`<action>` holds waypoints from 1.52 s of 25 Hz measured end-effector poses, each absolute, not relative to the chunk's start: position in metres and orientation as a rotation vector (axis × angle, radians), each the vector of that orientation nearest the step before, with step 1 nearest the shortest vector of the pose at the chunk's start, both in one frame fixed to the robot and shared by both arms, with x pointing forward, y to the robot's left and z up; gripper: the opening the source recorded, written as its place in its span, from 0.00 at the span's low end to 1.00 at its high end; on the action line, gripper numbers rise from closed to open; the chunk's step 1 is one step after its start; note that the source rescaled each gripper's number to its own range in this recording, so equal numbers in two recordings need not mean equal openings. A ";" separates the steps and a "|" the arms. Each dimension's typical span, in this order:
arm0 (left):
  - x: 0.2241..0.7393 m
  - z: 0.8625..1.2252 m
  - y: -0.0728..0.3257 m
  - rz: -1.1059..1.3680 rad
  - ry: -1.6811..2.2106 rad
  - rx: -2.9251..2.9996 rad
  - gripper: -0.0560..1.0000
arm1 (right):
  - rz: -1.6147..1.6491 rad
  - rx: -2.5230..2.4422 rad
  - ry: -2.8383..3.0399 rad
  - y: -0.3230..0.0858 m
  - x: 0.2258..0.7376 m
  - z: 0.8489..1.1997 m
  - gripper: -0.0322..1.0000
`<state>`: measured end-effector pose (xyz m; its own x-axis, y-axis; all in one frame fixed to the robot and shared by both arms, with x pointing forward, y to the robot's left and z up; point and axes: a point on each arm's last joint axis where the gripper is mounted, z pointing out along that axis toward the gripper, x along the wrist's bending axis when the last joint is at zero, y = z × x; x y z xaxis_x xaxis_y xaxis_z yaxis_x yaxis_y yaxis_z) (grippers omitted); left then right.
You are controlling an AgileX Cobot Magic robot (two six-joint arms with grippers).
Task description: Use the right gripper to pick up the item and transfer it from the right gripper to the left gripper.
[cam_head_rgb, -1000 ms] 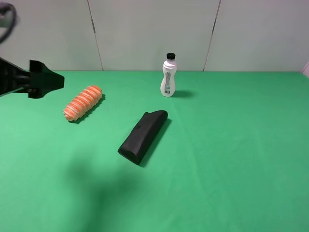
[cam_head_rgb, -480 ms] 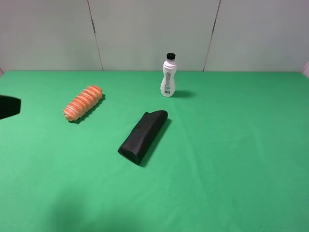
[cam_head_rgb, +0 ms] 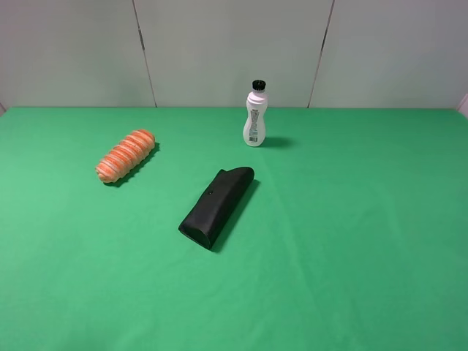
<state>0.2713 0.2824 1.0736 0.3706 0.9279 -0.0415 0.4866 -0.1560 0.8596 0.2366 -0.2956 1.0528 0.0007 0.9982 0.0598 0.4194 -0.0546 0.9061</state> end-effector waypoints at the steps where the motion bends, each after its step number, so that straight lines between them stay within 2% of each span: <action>1: 0.267 1.072 0.284 0.654 1.243 1.796 0.94 | 1.026 1.563 1.503 -0.296 0.237 1.053 1.00; 18: 0.248 1.054 0.292 0.551 1.421 1.837 0.93 | 1.026 1.563 1.503 -0.296 0.237 1.053 1.00; 26: 0.255 1.048 0.293 0.626 1.400 1.799 0.93 | 1.026 1.563 1.503 -0.296 0.237 1.053 1.00; 31: 0.237 1.050 0.298 0.732 1.361 1.675 0.93 | 1.027 1.561 1.502 -0.296 0.237 1.053 1.00; 38: 0.234 1.050 0.296 0.872 1.508 1.555 0.93 | 1.028 1.562 1.502 -0.296 0.237 1.053 1.00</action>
